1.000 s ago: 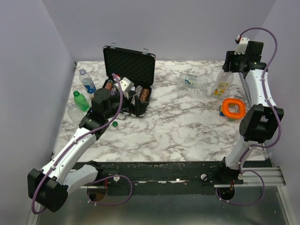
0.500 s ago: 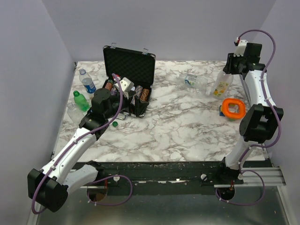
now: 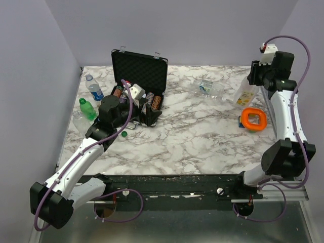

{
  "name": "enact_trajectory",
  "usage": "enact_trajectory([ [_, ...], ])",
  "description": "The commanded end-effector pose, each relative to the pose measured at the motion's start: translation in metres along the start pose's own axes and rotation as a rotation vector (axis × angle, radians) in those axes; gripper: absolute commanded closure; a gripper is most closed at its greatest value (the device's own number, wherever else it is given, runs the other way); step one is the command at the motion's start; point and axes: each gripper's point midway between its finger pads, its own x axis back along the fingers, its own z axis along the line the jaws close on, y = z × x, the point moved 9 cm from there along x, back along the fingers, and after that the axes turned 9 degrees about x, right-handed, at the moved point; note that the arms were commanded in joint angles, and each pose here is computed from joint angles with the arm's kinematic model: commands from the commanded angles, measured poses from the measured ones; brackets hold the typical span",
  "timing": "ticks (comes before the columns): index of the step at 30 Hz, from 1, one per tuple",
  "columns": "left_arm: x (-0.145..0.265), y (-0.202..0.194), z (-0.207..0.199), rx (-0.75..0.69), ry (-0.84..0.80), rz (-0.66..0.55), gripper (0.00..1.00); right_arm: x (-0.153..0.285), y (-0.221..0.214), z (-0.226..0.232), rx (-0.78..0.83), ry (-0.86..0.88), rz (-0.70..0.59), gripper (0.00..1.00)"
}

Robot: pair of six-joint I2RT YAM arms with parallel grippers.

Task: Unscrew the bottle caps

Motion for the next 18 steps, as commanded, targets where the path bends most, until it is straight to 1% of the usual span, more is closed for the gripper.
enact_trajectory([
  [1,-0.003,0.006,-0.007,-0.014,-0.089,-0.033,0.01,0.046,0.010,0.003,0.043,-0.032,-0.100,0.87],
  [3,-0.005,0.005,-0.005,0.023,-0.059,-0.066,0.01,0.062,0.007,0.009,0.046,-0.008,-0.113,0.87],
  [5,-0.005,0.001,-0.004,0.025,-0.057,-0.085,0.01,0.079,0.004,0.016,0.055,0.019,-0.128,0.87],
  [12,-0.007,-0.010,-0.016,-0.038,-0.263,-0.069,0.01,0.140,-0.007,0.048,0.101,0.200,-0.197,0.87],
  [15,-0.009,-0.012,-0.027,-0.080,-0.334,-0.069,0.01,0.161,-0.014,0.063,0.119,0.322,-0.216,0.87],
  [18,-0.011,-0.014,-0.045,-0.163,-0.384,-0.054,0.01,0.172,-0.023,0.080,0.105,0.470,-0.227,0.87],
])
